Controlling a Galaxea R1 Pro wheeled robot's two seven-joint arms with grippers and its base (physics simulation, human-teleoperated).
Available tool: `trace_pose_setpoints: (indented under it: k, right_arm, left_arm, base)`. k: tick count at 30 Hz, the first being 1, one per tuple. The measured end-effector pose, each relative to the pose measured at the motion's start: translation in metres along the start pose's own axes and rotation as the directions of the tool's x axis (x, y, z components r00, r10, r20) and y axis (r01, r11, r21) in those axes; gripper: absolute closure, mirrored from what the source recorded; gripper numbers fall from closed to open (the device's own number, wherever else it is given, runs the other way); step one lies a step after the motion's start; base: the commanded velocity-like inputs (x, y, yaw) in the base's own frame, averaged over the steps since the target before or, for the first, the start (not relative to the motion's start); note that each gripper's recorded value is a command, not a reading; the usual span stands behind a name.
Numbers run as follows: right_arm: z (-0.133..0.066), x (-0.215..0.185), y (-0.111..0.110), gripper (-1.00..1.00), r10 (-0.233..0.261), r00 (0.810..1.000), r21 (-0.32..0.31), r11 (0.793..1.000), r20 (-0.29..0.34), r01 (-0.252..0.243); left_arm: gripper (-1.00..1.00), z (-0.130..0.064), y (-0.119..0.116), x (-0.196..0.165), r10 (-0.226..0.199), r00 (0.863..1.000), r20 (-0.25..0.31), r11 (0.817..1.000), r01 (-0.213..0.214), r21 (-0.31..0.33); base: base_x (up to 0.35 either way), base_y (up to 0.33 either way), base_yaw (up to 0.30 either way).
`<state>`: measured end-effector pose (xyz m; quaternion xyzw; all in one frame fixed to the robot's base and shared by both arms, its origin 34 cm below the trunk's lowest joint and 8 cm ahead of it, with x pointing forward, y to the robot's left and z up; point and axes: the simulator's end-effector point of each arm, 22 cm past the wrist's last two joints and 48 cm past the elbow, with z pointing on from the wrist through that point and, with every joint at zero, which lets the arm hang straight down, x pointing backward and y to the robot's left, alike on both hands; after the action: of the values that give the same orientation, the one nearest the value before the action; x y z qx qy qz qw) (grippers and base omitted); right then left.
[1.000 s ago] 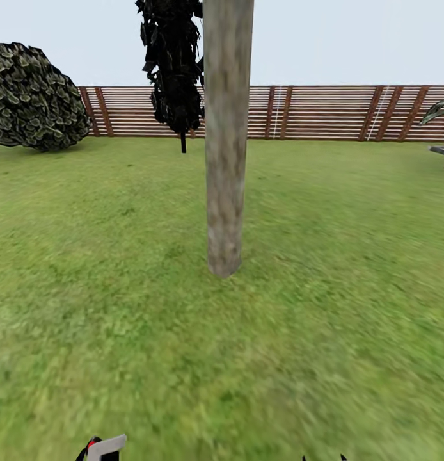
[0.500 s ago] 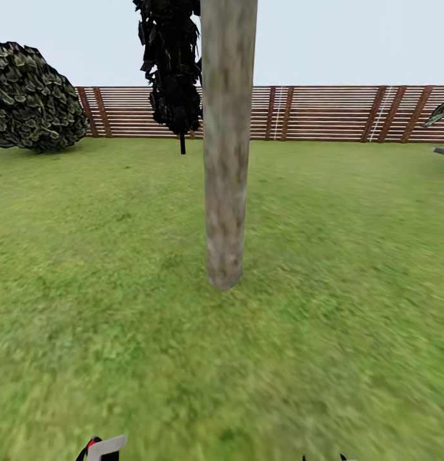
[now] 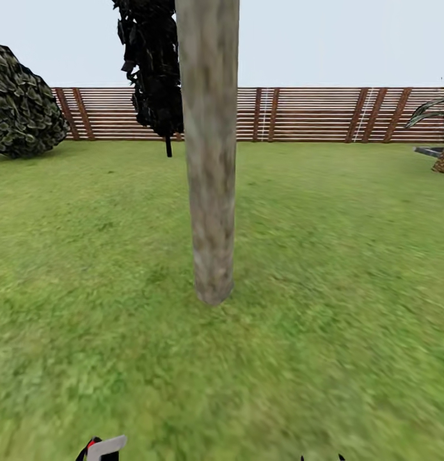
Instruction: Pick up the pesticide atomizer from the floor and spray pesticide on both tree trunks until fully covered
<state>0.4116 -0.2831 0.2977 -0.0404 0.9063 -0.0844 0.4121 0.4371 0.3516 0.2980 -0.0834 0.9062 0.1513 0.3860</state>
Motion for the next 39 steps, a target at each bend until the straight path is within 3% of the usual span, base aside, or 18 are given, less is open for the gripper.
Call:
trace_pose_setpoints:
  k: [11, 19, 23, 26, 29, 31, 32, 33, 34, 35, 36, 37, 38, 39]
  right_arm:
    - [0.0, 0.001, -0.001, -1.0, -0.002, 1.0, 0.001, 1.0, -0.001, 0.002]
    - [-0.01, 0.031, 0.0, -1.0, -0.017, 0.997, -0.013, 1.0, -0.07, 0.016]
    - [-0.01, 0.031, -0.002, -1.0, -0.017, 0.997, -0.011, 1.0, -0.07, 0.016]
    - [-0.007, 0.023, -0.005, -1.0, -0.015, 0.999, -0.004, 1.0, -0.052, 0.015]
    - [0.004, -0.006, -0.011, -1.0, -0.032, 0.999, -0.001, 1.0, 0.015, 0.032]
    - [0.01, -0.03, -0.012, -1.0, -0.083, 0.994, -0.018, 0.996, 0.073, 0.084]
    - [0.015, -0.065, 0.022, -1.0, -0.268, 0.945, -0.154, 0.942, 0.188, 0.298]
    - [0.017, -0.076, 0.033, -1.0, -0.319, 0.921, -0.189, 0.913, 0.223, 0.362]
    - [0.019, -0.086, 0.041, -1.0, -0.352, 0.903, -0.218, 0.888, 0.247, 0.406]
    - [0.025, -0.106, 0.068, -1.0, -0.403, 0.871, -0.338, 0.808, 0.28, 0.483]
    - [0.029, -0.124, 0.083, -1.0, -0.415, 0.856, -0.409, 0.755, 0.308, 0.513]
    - [0.029, -0.143, 0.103, -1.0, -0.423, 0.837, -0.5, 0.672, 0.346, 0.546]
    - [0.03, -0.151, 0.107, -1.0, -0.424, 0.832, -0.516, 0.653, 0.359, 0.555]
    - [0.03, -0.159, 0.113, -1.0, -0.425, 0.824, -0.543, 0.62, 0.374, 0.566]
  left_arm:
    - [1.0, 0.0, 0.0, -0.001, 0.0, 1.0, 0.002, 1.0, 0.0, -0.003]
    - [1.0, 0.0, -0.003, -0.006, 0.0, 1.0, 0.014, 1.0, 0.0, 0.001]
    - [1.0, 0.0, -0.005, -0.006, 0.003, 1.0, 0.014, 1.0, -0.004, 0.006]
    - [1.0, 0.001, -0.017, -0.011, 0.063, 0.998, 0.029, 0.997, -0.064, 0.05]
    - [1.0, 0.002, -0.026, -0.015, 0.127, 0.991, 0.05, 0.987, -0.132, 0.091]
    - [1.0, 0.003, -0.029, -0.015, 0.178, 0.982, 0.062, 0.974, -0.185, 0.133]
    - [1.0, 0.006, -0.057, -0.013, 0.295, 0.953, 0.071, 0.884, -0.301, 0.357]
    - [1.0, 0.004, -0.074, -0.014, 0.316, 0.946, 0.067, 0.837, -0.311, 0.45]
    - [1.0, 0.005, -0.083, -0.018, 0.328, 0.943, 0.062, 0.803, -0.313, 0.507]
    - [1.0, 0.0, -0.105, -0.026, 0.39, 0.917, 0.081, 0.691, -0.349, 0.632]
    - [1.0, -0.001, -0.116, -0.039, 0.424, 0.898, 0.114, 0.622, -0.381, 0.685]
    - [1.0, -0.009, -0.128, -0.039, 0.518, 0.84, 0.164, 0.487, -0.446, 0.751]
    - [1.0, -0.01, -0.13, -0.041, 0.539, 0.824, 0.176, 0.454, -0.46, 0.763]
    - [1.0, -0.013, -0.133, -0.042, 0.569, 0.799, 0.193, 0.404, -0.476, 0.781]
  base:
    - [0.336, 0.001, -0.098]
    - [0.238, 0.144, -0.001]
    - [0.044, 0.032, 0.0]
    - [0.005, 0.004, 0.0]
    - [0.002, 0.001, 0.0]
    - [0.0, 0.0, 0.0]
    - [0.0, 0.0, 0.0]
    - [0.0, 0.0, 0.0]
    - [0.0, 0.0, 0.0]
    - [0.0, 0.0, 0.0]
    - [0.0, 0.0, 0.0]
    - [0.0, 0.0, 0.0]
    - [0.0, 0.0, 0.0]
    - [0.0, 0.0, 0.0]
